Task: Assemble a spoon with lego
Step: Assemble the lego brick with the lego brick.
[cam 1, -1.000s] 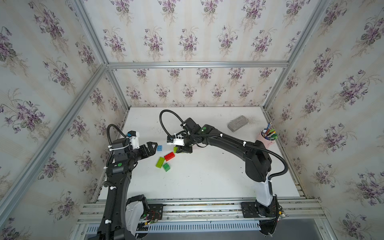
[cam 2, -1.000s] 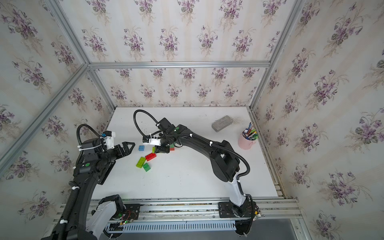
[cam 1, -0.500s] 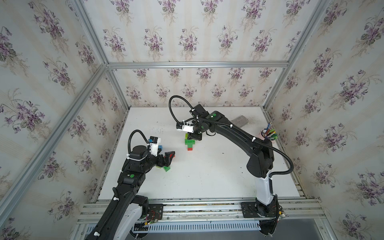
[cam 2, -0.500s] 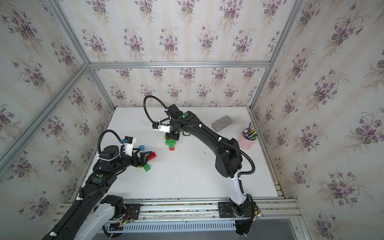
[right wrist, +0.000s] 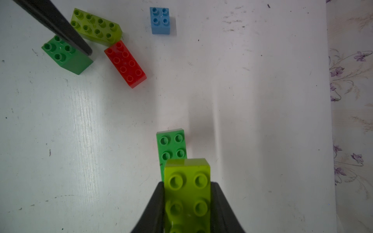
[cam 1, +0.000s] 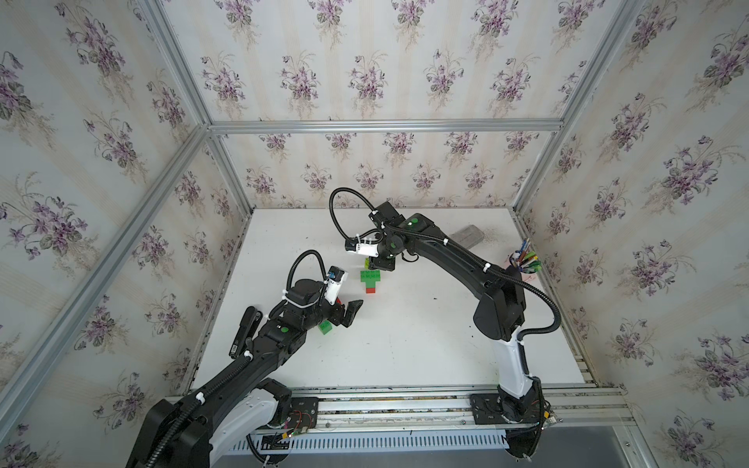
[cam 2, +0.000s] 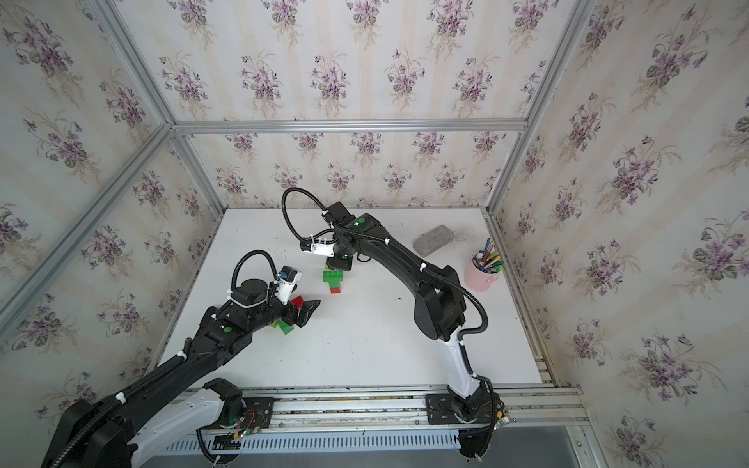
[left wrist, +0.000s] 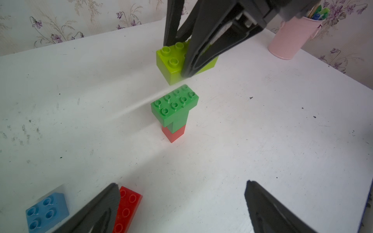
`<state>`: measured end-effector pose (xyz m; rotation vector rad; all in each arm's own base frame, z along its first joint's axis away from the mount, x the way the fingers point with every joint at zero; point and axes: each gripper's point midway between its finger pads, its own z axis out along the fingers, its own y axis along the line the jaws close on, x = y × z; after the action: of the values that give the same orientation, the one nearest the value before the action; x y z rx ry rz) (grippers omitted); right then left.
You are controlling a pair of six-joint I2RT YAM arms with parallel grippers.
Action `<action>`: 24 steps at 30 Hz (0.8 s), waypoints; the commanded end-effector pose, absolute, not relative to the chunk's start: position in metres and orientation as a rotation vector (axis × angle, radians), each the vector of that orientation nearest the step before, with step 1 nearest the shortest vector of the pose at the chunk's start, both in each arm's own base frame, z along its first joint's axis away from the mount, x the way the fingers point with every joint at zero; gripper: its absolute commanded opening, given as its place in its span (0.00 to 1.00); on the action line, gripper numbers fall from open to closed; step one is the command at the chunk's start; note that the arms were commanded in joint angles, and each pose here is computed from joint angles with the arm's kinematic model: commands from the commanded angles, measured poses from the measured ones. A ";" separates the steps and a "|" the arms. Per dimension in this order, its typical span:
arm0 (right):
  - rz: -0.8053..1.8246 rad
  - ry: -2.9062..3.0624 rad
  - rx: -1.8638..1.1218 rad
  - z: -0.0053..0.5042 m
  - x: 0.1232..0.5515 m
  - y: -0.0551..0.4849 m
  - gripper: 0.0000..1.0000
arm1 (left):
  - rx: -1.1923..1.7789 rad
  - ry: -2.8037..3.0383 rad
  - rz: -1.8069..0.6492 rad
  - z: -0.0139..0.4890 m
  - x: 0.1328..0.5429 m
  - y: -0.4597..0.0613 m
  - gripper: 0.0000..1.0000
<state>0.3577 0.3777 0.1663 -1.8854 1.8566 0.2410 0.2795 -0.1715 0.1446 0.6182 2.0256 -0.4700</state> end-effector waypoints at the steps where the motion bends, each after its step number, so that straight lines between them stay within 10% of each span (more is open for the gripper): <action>1: 0.297 1.846 -1.926 0.163 0.349 0.379 0.24 | 0.648 1.961 -0.447 0.157 0.288 -0.175 0.99; 24: 0.383 1.847 -1.974 0.144 0.347 0.372 0.24 | 0.745 2.037 -0.326 0.148 0.283 -0.155 0.99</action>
<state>0.3506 0.3706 0.1457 -1.9553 1.8602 0.3459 0.2820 -0.1539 0.1444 0.7294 2.0491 -0.3254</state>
